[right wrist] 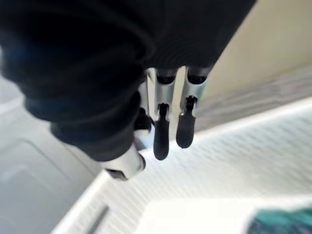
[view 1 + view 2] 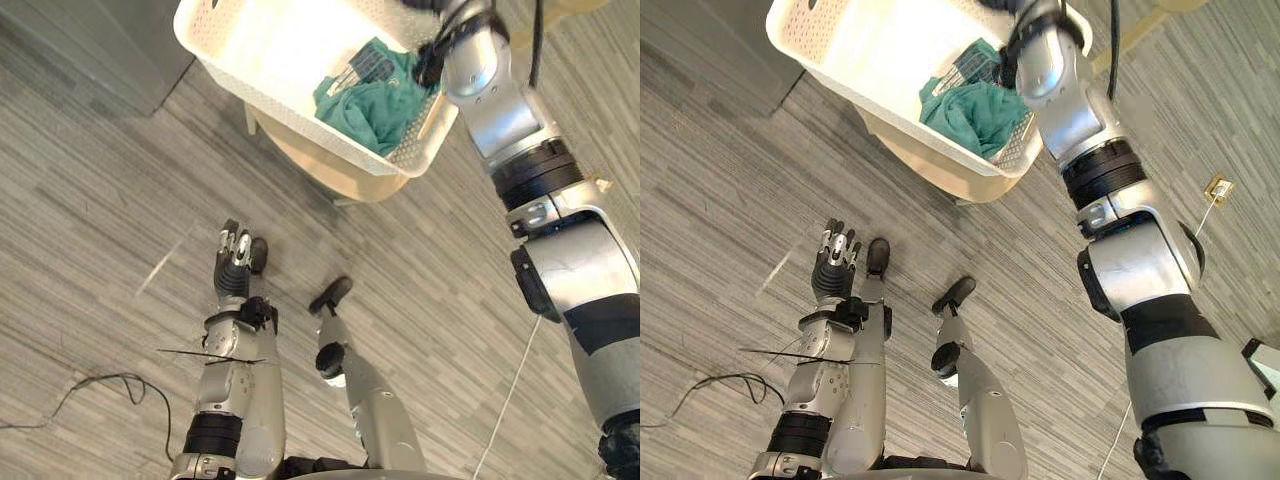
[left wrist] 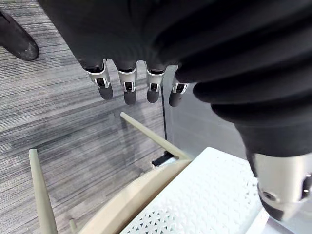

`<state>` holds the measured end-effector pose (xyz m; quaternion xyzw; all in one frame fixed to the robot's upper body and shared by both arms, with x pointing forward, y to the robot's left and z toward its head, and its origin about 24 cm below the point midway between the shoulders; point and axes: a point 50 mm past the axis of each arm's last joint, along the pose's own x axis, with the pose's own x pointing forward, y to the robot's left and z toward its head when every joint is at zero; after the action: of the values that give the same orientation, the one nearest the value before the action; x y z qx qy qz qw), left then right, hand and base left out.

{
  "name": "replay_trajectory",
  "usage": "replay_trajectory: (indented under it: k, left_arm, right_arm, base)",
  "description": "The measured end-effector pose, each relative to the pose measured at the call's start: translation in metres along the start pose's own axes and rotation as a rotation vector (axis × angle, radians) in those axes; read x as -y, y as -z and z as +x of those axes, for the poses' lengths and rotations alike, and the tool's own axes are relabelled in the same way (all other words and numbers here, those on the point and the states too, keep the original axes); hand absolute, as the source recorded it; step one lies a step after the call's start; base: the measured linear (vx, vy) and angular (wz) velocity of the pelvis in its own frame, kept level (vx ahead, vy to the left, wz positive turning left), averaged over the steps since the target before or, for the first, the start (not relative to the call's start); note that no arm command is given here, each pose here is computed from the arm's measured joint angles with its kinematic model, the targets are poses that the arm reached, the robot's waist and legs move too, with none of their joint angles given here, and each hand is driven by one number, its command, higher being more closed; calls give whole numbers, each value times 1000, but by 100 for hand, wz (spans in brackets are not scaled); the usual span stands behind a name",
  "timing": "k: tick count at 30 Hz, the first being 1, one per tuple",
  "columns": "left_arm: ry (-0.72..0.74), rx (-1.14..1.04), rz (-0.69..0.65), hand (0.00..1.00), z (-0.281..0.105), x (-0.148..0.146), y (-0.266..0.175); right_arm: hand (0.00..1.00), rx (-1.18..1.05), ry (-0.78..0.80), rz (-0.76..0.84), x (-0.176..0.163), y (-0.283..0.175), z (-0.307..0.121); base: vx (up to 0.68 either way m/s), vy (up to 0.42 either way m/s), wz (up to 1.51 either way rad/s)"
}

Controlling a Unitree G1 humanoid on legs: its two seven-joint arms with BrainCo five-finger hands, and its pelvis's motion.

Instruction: Pick up the laundry basket with both hands and put the clothes into the washing machine.

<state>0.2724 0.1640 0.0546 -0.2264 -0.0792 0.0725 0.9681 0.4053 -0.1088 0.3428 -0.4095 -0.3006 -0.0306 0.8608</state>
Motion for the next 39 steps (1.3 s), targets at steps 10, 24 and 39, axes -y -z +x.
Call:
replay_trajectory:
  k: [10,24,39]
  left_arm:
    - [-15,-29,-65,0,-11,-1,8]
    - [27,-72,-236,0,-17,14,19]
    - [157,-158,-255,0,-34,35,33]
  right_arm:
    - [0,-132,-256,-231,-45,36,-15]
    - [0,-88,-269,-604,-29,36,-9]
    - [100,-223,-192,-514,22,45,0]
  base:
    - [64,-14,-2]
    - [86,59,4]
    - [74,70,12]
